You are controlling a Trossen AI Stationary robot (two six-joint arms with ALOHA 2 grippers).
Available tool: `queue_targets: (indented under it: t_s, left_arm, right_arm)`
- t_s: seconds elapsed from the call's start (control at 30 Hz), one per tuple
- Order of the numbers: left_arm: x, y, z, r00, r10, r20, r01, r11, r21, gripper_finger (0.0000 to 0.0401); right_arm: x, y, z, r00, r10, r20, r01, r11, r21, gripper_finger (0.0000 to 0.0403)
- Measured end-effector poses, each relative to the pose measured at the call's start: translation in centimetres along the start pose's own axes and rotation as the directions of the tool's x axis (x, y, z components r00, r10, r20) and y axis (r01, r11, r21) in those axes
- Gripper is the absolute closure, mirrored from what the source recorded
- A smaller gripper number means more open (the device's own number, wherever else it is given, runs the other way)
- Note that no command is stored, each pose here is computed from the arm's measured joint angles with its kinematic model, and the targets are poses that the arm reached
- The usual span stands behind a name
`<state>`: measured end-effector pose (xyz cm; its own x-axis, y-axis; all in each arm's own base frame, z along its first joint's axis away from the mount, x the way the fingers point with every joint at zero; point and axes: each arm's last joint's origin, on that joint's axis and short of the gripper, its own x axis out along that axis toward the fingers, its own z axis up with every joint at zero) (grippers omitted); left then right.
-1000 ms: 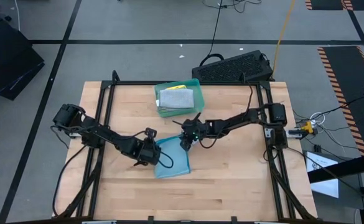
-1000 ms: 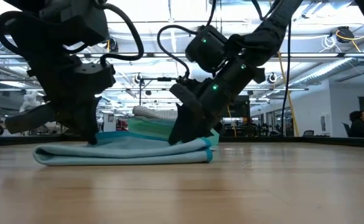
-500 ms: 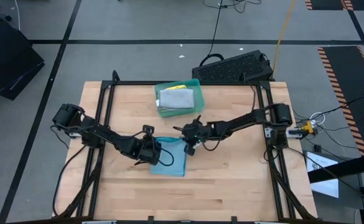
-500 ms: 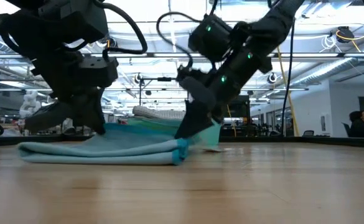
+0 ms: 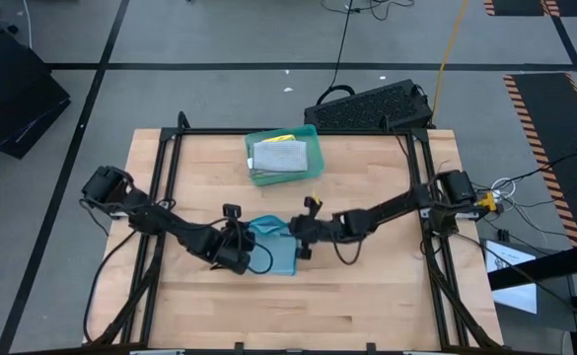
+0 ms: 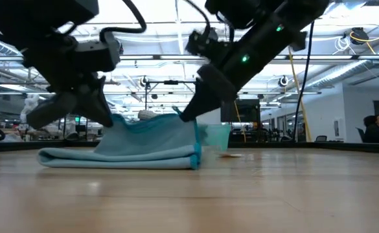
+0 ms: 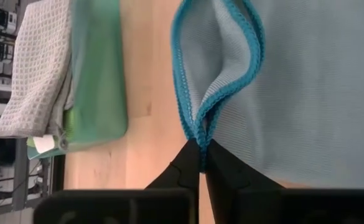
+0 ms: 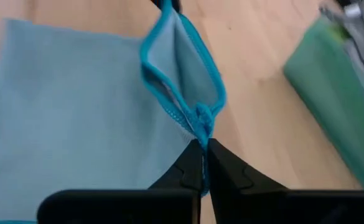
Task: Fold microfiber towels
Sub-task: Fold the blue microfiber cloth
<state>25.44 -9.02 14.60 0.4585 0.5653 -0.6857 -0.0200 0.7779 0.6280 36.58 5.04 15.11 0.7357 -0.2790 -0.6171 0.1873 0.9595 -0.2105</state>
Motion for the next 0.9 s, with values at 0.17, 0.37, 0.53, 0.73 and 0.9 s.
queue_targets:
  t_s: [0.17, 0.37, 0.53, 0.73, 0.9]
  left_arm:
    - [-1.1, -1.1, -0.2, 0.999, -0.026, 0.03, 0.025, 1.0, 0.008, 0.0387]
    - [-2.3, -2.6, -0.4, 0.987, -0.15, 0.049, 0.151, 0.988, -0.012, 0.0387]
    - [-3.3, -3.7, -0.2, 0.973, -0.204, 0.106, 0.207, 0.978, -0.013, 0.0382]
    - [-4.3, -4.6, 0.0, 0.956, -0.243, 0.163, 0.249, 0.968, -0.018, 0.0392]
    - [-4.9, -4.9, -0.2, 0.963, -0.182, 0.198, 0.191, 0.981, -0.026, 0.0386]
  right_arm:
    - [-1.1, 2.3, 0.3, 0.998, 0.021, 0.061, -0.019, 0.999, -0.037, 0.0398]
    - [-2.2, 4.6, 0.1, 0.993, 0.086, 0.086, -0.082, 0.996, -0.039, 0.0398]
    - [-2.9, 6.0, 0.4, 0.977, 0.174, 0.126, -0.177, 0.984, 0.015, 0.0398]
    - [-3.6, 7.2, 0.1, 0.964, 0.235, 0.124, -0.242, 0.969, 0.045, 0.0398]
    - [-4.0, 7.7, 0.0, 0.965, 0.229, 0.129, -0.235, 0.971, 0.038, 0.0395]
